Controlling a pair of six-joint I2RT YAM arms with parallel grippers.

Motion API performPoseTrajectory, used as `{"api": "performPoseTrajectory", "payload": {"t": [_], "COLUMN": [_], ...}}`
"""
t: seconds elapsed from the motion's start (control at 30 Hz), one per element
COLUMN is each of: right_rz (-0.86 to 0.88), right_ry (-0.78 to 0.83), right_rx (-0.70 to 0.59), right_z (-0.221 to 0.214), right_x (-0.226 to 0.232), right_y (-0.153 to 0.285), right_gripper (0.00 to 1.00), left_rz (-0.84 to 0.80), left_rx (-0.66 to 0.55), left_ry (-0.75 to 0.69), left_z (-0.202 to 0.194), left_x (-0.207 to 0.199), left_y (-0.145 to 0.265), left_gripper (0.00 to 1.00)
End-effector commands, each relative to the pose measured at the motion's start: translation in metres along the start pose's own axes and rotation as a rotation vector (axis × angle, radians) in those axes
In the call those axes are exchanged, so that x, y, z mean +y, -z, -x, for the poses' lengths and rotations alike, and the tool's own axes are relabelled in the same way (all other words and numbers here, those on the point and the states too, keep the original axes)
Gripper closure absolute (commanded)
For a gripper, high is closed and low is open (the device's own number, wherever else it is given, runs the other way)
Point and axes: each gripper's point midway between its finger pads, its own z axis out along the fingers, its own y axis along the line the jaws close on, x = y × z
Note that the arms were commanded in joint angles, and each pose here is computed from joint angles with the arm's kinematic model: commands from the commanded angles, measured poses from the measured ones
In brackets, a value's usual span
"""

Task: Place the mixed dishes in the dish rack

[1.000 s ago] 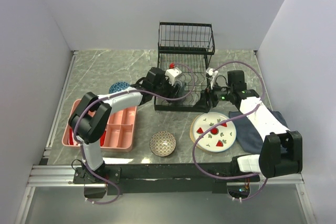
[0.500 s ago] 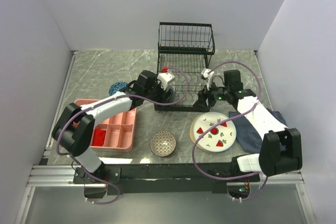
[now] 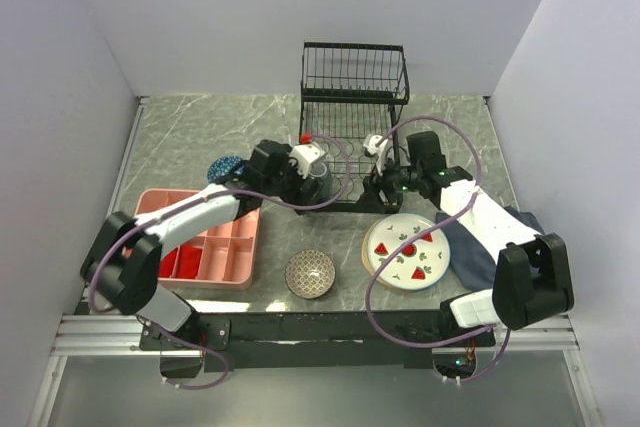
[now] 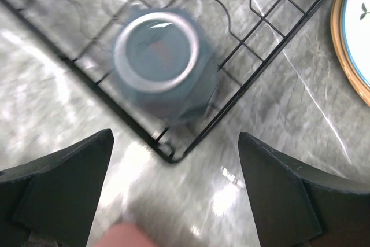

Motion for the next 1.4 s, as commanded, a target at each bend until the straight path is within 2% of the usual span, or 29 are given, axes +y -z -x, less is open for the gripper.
{"api": "performPoseTrajectory", "payload": {"t": [0.0, 0.07, 0.1, 0.17, 0.2, 0.23, 0.27, 0.3, 0.33, 0.4, 0.63, 0.77, 1.03, 1.37], "right_rz": [0.076, 0.099, 0.113, 0.105, 0.086, 0.076, 0.079, 0.075, 0.074, 0.082, -0.041, -0.095, -0.291, -0.409], "right_ry": [0.166, 0.213, 0.229, 0.241, 0.250, 0.265, 0.287, 0.315, 0.362, 0.411, 0.514, 0.496, 0.537, 0.584], "right_rx": [-0.011, -0.007, 0.000, 0.002, 0.002, 0.024, 0.033, 0.036, 0.059, 0.078, 0.125, 0.121, 0.167, 0.177], "right_z": [0.026, 0.032, 0.034, 0.042, 0.048, 0.046, 0.047, 0.050, 0.048, 0.047, 0.044, 0.051, 0.068, 0.071], "right_x": [0.019, 0.027, 0.033, 0.033, 0.030, 0.032, 0.033, 0.033, 0.035, 0.038, 0.026, 0.013, -0.043, -0.079], "right_y": [-0.012, -0.021, -0.028, -0.038, -0.042, -0.050, -0.054, -0.057, -0.065, -0.072, -0.105, -0.118, -0.128, -0.143], "right_gripper": [0.48, 0.60, 0.73, 0.90, 1.00, 1.00, 1.00, 1.00, 1.00, 1.00, 1.00, 1.00, 1.00, 1.00], "left_rz": [0.102, 0.155, 0.160, 0.214, 0.235, 0.265, 0.319, 0.333, 0.358, 0.394, 0.508, 0.502, 0.473, 0.459], "left_rx": [-0.124, -0.195, -0.186, -0.252, -0.246, -0.264, -0.254, -0.249, -0.252, -0.252, -0.265, -0.254, -0.237, -0.225], "left_ry": [-0.015, -0.022, -0.018, 0.012, 0.042, 0.113, 0.153, 0.181, 0.214, 0.276, 0.214, 0.241, 0.306, 0.328], "left_z": [0.031, 0.038, 0.024, 0.029, 0.020, 0.021, 0.016, 0.011, 0.006, -0.007, -0.015, -0.025, -0.041, -0.049], "left_x": [0.025, 0.038, 0.038, 0.046, 0.049, 0.053, 0.063, 0.066, 0.074, 0.081, 0.098, 0.099, 0.095, 0.095], "left_y": [0.057, 0.092, 0.097, 0.121, 0.123, 0.129, 0.133, 0.134, 0.139, 0.141, 0.157, 0.156, 0.151, 0.143], "left_gripper": [0.04, 0.03, 0.02, 0.02, 0.13, 0.28, 0.48, 0.93, 0.99, 0.99, 0.99, 0.99, 0.99, 0.99]}}
